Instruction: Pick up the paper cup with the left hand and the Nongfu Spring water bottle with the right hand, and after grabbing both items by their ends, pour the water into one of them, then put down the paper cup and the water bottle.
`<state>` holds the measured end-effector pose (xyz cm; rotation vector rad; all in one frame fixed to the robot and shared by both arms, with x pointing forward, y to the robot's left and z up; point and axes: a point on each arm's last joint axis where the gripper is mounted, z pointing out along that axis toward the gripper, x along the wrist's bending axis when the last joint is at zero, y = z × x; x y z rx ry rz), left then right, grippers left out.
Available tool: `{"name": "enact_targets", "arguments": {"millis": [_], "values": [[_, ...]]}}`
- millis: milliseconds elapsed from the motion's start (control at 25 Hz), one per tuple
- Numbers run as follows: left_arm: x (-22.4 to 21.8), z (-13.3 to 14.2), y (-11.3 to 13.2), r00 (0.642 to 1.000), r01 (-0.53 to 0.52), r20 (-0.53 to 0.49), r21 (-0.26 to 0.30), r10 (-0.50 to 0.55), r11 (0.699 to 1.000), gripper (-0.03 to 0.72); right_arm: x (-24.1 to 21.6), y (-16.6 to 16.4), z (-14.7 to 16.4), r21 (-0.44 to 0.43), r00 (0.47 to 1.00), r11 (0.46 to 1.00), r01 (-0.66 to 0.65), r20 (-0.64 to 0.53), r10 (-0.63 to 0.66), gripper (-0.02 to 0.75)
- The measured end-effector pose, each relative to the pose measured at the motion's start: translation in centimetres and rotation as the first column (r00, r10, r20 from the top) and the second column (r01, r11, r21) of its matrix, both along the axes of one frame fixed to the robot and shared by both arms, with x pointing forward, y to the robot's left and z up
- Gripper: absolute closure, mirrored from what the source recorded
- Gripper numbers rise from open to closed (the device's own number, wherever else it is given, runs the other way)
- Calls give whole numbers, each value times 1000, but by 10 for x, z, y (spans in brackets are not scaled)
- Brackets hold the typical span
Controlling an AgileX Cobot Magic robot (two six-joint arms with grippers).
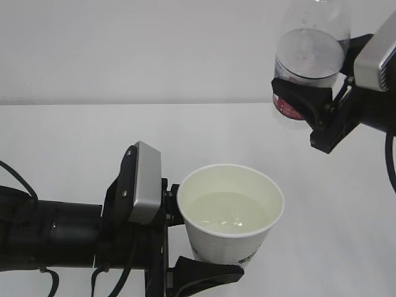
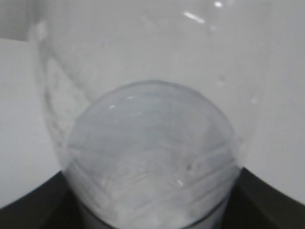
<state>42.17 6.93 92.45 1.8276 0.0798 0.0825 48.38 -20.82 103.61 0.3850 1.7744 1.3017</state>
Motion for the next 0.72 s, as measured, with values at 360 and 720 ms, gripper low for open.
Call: {"name": "enact_targets", "arguments": {"millis": [360,720], "values": [[0,0,0,1000,0,0,0,0,1000,139,-14,-11,-29,108,984,987,123,-143,-107,225],[0,0,0,1000,0,0,0,0,1000,139,-23,-23,-43,213,955,944,252,-213,-207,225]]}}
